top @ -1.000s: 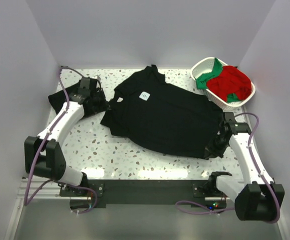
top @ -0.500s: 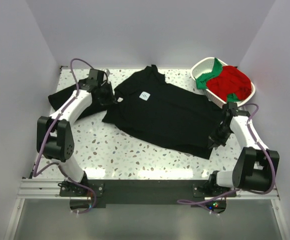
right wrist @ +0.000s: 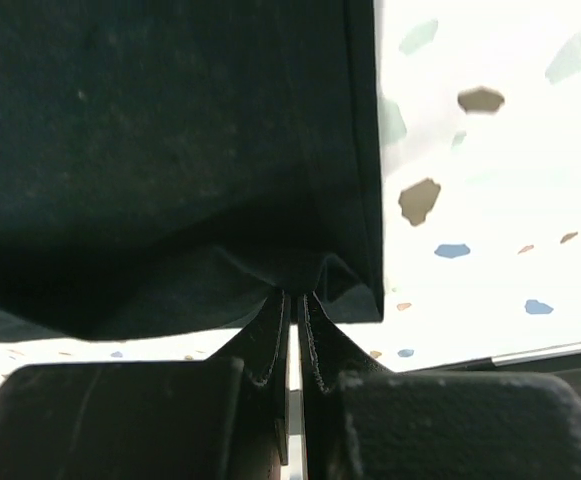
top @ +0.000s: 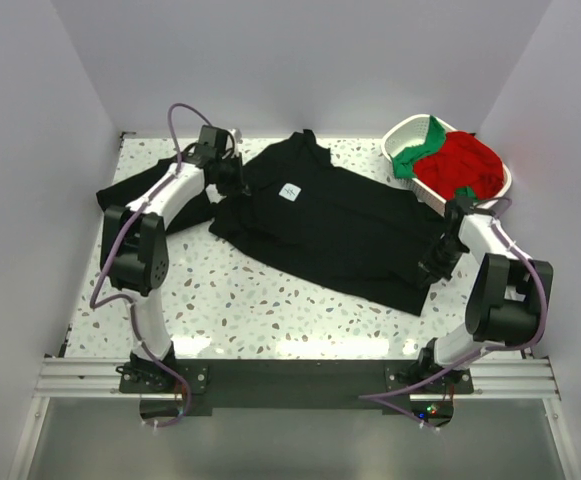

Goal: Fold and stack the t-shirts
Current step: Fold the tshirt

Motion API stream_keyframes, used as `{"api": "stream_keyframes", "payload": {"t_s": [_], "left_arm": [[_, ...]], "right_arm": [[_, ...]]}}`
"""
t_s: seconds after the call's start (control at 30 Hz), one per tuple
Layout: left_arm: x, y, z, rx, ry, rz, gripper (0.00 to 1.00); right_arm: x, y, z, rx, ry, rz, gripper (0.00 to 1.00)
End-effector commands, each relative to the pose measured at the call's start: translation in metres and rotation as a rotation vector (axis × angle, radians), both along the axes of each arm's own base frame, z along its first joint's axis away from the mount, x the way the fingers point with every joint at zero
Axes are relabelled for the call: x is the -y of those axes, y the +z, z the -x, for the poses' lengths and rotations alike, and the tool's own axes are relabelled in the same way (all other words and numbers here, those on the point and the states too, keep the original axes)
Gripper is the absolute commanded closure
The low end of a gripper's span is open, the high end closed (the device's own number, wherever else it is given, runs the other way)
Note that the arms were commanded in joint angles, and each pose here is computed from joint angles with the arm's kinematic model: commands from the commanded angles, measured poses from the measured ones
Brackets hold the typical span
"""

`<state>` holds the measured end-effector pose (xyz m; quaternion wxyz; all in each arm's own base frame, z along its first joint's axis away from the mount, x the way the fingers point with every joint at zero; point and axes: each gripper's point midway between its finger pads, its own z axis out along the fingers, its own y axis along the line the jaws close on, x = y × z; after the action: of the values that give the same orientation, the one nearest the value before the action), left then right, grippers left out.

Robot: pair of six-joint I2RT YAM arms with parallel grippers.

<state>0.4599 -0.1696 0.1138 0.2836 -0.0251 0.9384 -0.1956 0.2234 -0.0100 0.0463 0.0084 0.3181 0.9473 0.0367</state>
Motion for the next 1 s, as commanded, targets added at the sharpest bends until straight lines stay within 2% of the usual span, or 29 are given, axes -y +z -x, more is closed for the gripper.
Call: {"api": "stream_keyframes", "payload": {"t_s": [0.0,0.33,0.97], "left_arm": [[0.019,0.010,-0.019,0.071,-0.072,0.007,1.00],[0.026,-0.006,-0.045,0.064,-0.055,-0.036,1.00],[0.002,0.017,-0.061,0.125,0.120,-0.100,1.00]], "right_arm": [[0.008,0.003,-0.024,0.059,0.015,0.015,1.00],[0.022,-0.010,-0.038,0.017,0.006,0.050,1.00],[0.049,-0.017,-0.038,-0.012,-0.036,0.065,1.00]]}}
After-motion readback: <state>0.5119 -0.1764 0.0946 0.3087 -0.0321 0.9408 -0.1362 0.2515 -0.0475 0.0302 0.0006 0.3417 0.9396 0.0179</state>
